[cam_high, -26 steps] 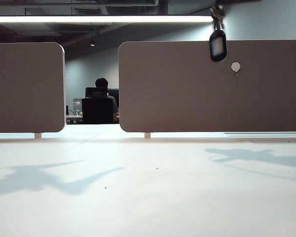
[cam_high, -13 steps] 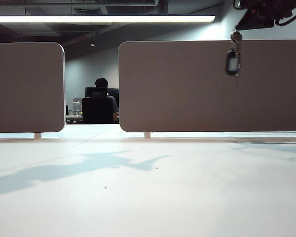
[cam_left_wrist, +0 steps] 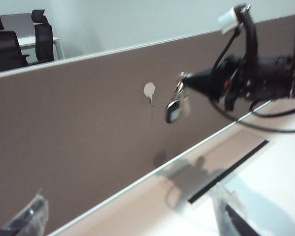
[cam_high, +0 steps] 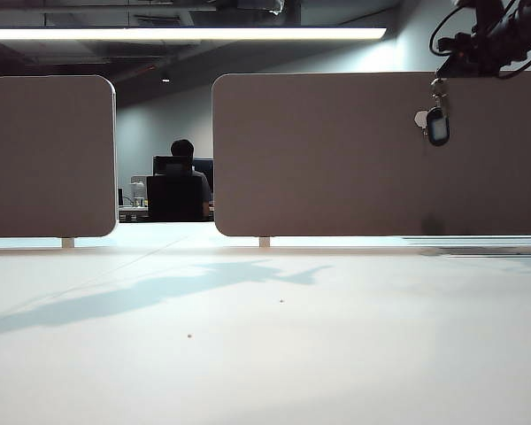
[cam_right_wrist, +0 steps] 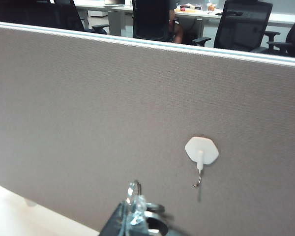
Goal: Hang the bunch of keys on the hook.
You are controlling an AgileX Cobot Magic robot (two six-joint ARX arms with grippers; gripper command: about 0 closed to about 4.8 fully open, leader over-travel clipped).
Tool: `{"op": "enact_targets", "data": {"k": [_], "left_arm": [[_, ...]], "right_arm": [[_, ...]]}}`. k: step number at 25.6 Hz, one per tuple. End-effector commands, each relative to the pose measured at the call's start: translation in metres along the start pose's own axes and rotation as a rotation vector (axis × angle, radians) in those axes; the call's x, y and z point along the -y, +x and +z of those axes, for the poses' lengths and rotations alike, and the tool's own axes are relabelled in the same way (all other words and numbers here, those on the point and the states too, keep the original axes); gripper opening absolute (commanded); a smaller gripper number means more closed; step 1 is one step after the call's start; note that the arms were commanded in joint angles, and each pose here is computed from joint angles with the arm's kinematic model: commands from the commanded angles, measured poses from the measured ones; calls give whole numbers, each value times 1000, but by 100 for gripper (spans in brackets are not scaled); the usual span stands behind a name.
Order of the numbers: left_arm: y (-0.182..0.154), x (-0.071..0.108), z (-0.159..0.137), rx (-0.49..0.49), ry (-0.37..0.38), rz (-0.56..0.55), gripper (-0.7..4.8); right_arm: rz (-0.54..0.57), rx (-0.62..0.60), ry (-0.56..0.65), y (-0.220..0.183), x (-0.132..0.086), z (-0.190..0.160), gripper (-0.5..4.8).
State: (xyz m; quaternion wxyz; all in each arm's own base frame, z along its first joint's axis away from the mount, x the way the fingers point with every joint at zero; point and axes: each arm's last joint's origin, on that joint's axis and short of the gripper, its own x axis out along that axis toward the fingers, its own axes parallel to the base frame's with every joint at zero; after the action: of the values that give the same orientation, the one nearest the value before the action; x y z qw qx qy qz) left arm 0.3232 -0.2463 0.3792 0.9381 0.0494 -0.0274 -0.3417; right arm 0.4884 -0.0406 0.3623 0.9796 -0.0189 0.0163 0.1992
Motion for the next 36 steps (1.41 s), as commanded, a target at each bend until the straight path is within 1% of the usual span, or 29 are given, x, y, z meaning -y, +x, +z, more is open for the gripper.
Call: {"op": "enact_targets", "data": {"k": [1, 5, 7, 11, 16, 21, 24, 29, 33, 36], "left_arm": [[9, -5, 11, 43, -6, -1, 479], [24, -12, 11, 50, -14, 17, 479], [31, -16, 7, 48, -37, 23, 479], [42, -16, -3, 46, -33, 24, 479], [50, -17, -15, 23, -37, 30, 479], [54, -18, -18, 48, -36, 54, 479], [54, -18, -16, 66, -34, 56, 479], [53, -21, -16, 67, -34, 63, 479], [53, -21, -16, 73, -33, 63, 479], [53, -21, -15, 82, -33, 64, 479]], "right_arm": [[-3, 47, -14, 12, 7, 2, -6], [-2, 45, -13, 32, 17, -16, -6], [-1, 39, -9, 41, 23, -26, -6], [-16, 39, -9, 53, 33, -42, -6], [-37, 62, -17, 65, 40, -56, -6], [-31, 65, 20, 73, 42, -71, -6], [-26, 65, 22, 77, 38, -76, -6], [-43, 129, -12, 78, 37, -69, -6], [-44, 145, -17, 78, 36, -67, -6], [-84, 157, -18, 79, 38, -71, -6]]}}
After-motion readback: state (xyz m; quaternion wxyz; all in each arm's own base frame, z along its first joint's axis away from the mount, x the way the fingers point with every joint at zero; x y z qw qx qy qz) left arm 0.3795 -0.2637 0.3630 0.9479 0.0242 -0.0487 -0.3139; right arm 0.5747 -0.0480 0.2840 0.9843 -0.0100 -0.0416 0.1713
